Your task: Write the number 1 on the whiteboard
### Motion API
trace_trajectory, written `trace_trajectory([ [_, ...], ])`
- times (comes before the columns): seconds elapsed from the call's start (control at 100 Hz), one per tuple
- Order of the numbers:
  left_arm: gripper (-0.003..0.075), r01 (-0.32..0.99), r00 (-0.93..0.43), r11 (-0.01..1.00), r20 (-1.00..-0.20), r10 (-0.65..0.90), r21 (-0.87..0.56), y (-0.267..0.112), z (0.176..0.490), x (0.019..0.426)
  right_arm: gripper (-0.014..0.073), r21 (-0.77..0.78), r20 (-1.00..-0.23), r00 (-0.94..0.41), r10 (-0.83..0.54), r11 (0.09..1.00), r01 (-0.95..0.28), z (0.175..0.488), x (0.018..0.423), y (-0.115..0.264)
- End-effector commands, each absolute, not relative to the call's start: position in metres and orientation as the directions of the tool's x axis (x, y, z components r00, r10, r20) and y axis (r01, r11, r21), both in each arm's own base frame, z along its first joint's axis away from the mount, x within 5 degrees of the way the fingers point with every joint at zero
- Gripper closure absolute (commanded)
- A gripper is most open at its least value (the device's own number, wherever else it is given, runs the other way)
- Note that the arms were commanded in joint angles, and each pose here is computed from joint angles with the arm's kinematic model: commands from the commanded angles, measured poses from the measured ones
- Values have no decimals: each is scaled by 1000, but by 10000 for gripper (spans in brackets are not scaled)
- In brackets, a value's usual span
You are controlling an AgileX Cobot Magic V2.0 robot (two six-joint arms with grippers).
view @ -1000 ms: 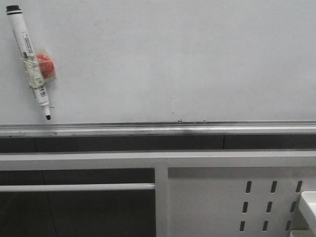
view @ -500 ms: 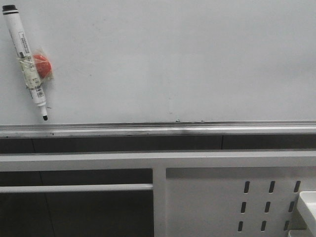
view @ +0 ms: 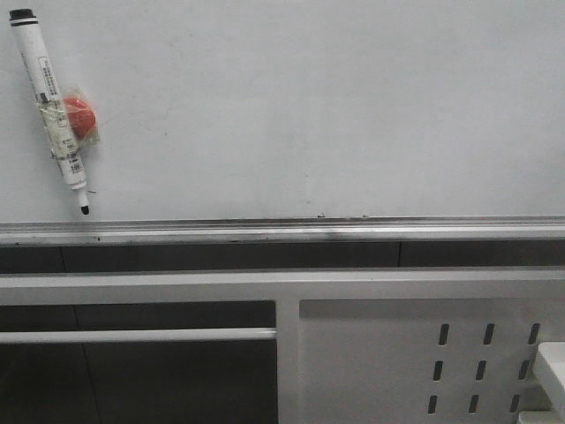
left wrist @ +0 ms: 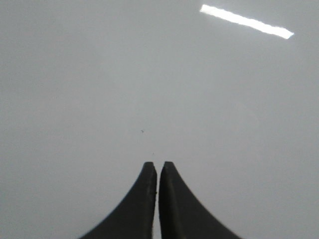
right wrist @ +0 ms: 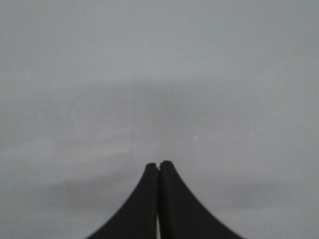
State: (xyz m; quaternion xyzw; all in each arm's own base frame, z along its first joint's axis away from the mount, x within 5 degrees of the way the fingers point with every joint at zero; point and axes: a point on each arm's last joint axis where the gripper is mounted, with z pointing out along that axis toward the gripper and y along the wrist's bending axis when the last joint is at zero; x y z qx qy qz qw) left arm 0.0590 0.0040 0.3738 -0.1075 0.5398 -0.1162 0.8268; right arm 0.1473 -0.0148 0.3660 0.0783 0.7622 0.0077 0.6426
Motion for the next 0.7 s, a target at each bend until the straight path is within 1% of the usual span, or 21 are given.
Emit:
trace_trajectory([
  [0.0,740,87,430,956,-855,-290,-281,4,386,58,664,114,-988,-91,123,988,104,379,154,-16],
  [0.1,735,50,339,979,-919,-201,-196,1,377,62,664,114,-983,-135,127,988,103,375,156,-15],
  [0.15,705,37,290,984,-941,-176,-173,1,373,64,664,114,-975,-178,129,989,96,371,154,-13],
  [0.22,627,21,216,991,-968,-130,-129,0,364,66,664,123,-954,-266,140,989,79,365,147,-9],
  [0.26,568,24,165,993,-979,-120,-117,0,360,67,664,159,-935,-312,169,986,59,362,143,-5],
  [0.33,491,42,115,992,-986,-124,-120,-2,355,68,664,201,-919,-341,199,979,28,360,138,1],
  [0.42,394,79,104,990,-987,-121,-113,-5,354,68,664,215,-915,-355,191,976,-30,363,125,9],
  [0.49,341,110,93,987,-988,-124,-113,-7,353,68,664,195,-926,-344,155,977,-87,366,112,14],
  [0.54,314,133,75,985,-989,-124,-113,-9,352,68,664,128,-947,-311,77,981,-144,369,102,17],
  [0.6,309,155,55,982,-991,-121,-111,-11,349,69,664,35,-970,-244,-16,979,-203,374,90,19],
  [0.69,313,178,80,978,-989,-120,-105,-12,350,68,664,14,-989,-149,-17,979,-205,383,83,18],
])
